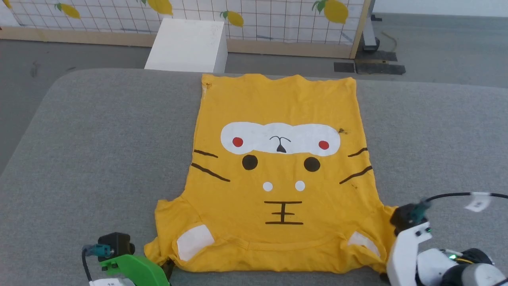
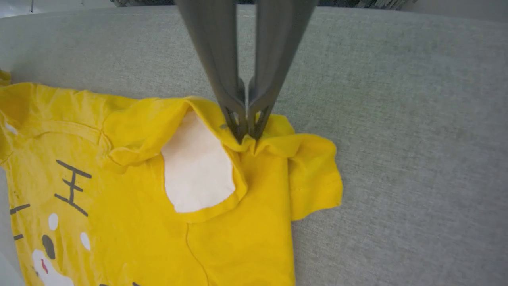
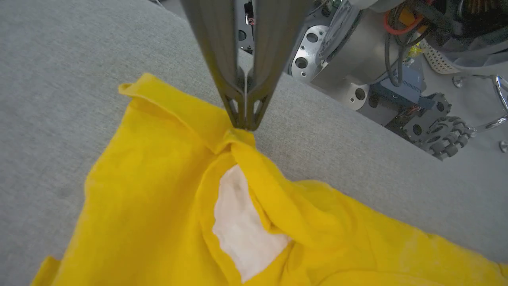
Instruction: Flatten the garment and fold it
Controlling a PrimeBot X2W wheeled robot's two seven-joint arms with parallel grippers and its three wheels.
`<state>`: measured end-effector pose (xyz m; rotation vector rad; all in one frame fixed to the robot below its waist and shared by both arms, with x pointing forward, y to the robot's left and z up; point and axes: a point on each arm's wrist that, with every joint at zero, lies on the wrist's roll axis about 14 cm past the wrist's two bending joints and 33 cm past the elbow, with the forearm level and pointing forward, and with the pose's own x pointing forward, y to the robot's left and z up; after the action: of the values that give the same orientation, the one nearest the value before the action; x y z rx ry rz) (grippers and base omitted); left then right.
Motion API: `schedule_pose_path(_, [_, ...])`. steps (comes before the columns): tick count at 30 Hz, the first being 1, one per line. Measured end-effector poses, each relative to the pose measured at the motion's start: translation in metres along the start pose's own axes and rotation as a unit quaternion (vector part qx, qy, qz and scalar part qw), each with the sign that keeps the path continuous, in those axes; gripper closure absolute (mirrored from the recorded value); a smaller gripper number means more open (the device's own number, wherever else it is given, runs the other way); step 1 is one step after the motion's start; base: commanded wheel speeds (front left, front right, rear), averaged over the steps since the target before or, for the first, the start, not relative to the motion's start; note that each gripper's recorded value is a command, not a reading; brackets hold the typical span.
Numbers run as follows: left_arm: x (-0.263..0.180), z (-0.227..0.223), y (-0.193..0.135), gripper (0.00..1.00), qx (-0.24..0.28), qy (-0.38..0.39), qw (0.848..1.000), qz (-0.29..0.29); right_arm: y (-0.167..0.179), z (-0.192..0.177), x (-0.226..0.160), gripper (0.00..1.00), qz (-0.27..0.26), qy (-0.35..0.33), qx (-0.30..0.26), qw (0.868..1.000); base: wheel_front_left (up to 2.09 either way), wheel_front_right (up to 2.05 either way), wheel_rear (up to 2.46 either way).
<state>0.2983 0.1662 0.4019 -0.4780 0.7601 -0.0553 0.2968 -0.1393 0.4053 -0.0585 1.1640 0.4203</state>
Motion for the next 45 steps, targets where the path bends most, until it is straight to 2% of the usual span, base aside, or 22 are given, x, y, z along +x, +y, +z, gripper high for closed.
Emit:
schedule_pose_path(5, [0.005,-0.003,0.001,1.0,-0.005,0.003,1.0,-0.001,0.0,-0.02,0.017,1.0,-0.003,0.063,-0.026,0.998,0.0,0.0,0.0])
schedule_pose_path(6, [0.005,-0.003,0.001,1.0,-0.004,0.001,1.0,-0.001,-0.002,-0.02,0.017,0.35,-0.003,0.062,-0.023,0.998,0.0,0.0,0.0])
schedule_pose_path(7, [0.005,-0.002,0.001,1.0,-0.004,0.001,1.0,-0.001,-0.001,-0.019,0.017,0.0,0.0,0.059,-0.02,0.998,0.0,0.0,0.0])
schedule_pose_path(12, [0.002,0.005,-0.002,1.0,-0.005,-0.016,1.0,-0.008,-0.001,0.012,0.001,0.0,0.028,-0.032,0.03,0.999,0.0,0.0,0.0])
schedule_pose_path(15, [-0.001,0.01,-0.004,1.0,-0.005,-0.028,1.0,-0.013,-0.002,0.044,-0.022,0.0,0.047,-0.123,0.068,0.989,0.0,0.0,0.0])
schedule_pose_path(17, [-0.003,0.015,-0.006,1.0,-0.005,-0.039,0.999,-0.015,-0.008,0.066,-0.042,0.0,0.048,-0.193,0.088,0.976,0.0,0.0,0.0])
schedule_pose_path(20, [-0.004,0.021,-0.008,1.0,-0.006,-0.051,0.999,-0.016,-0.026,0.104,-0.072,0.0,0.028,-0.313,0.12,0.942,0.0,0.0,0.0])
schedule_pose_path(21, [-0.004,0.022,-0.008,1.0,-0.008,-0.054,0.998,-0.016,-0.036,0.116,-0.083,0.0,0.011,-0.355,0.131,0.925,0.0,0.0,0.0])
schedule_pose_path(22, [-0.004,0.025,-0.009,1.0,-0.009,-0.057,0.998,-0.017,-0.044,0.127,-0.091,0.0,-0.008,-0.387,0.129,0.913,0.0,0.0,0.0])
schedule_pose_path(25, [-0.002,0.028,-0.011,1.0,-0.011,-0.059,0.998,-0.02,-0.057,0.15,-0.098,0.0,-0.033,-0.44,0.134,0.887,0.0,0.0,0.0])
schedule_pose_path(27, [0.0,0.029,-0.012,1.0,-0.013,-0.059,0.998,-0.021,-0.061,0.165,-0.096,0.0,-0.047,-0.456,0.123,0.88,0.0,0.0,0.0])
schedule_pose_path(29, [0.004,0.031,-0.013,1.0,-0.018,-0.058,0.998,-0.021,-0.07,0.188,-0.098,0.0,-0.061,-0.483,0.12,0.865,0.0,0.0,0.0])
schedule_pose_path(32, [0.011,0.036,-0.018,1.0,-0.024,-0.061,0.997,-0.028,-0.081,0.224,-0.098,0.0,-0.077,-0.505,0.111,0.852,0.0,0.0,0.0])
schedule_pose_path(35, [0.022,0.043,-0.025,1.0,-0.033,-0.064,0.997,-0.035,-0.09,0.265,-0.095,0.0,-0.099,-0.509,0.081,0.851,0.0,0.0,0.0])
schedule_pose_path(37, [0.03,0.046,-0.028,1.0,-0.042,-0.066,0.996,-0.039,-0.096,0.289,-0.088,0.0,-0.108,-0.498,0.067,0.858,0.0,0.0,0.0])
schedule_pose_path(38, [0.038,0.049,-0.029,1.0,-0.054,-0.071,0.995,-0.04,-0.103,0.313,-0.076,0.0,-0.124,-0.478,0.042,0.869,0.0,0.0,0.0])
schedule_pose_path(41, [0.049,0.048,-0.025,1.0,-0.068,-0.068,0.995,-0.037,-0.114,0.342,-0.054,0.0,-0.144,-0.436,0.02,0.888,0.0,0.0,0.0])
schedule_pose_path(45, [0.06,0.047,-0.019,1.0,-0.089,-0.069,0.993,-0.031,-0.131,0.362,-0.008,0.0,-0.159,-0.352,0.026,0.922,0.0,0.0,0.0])
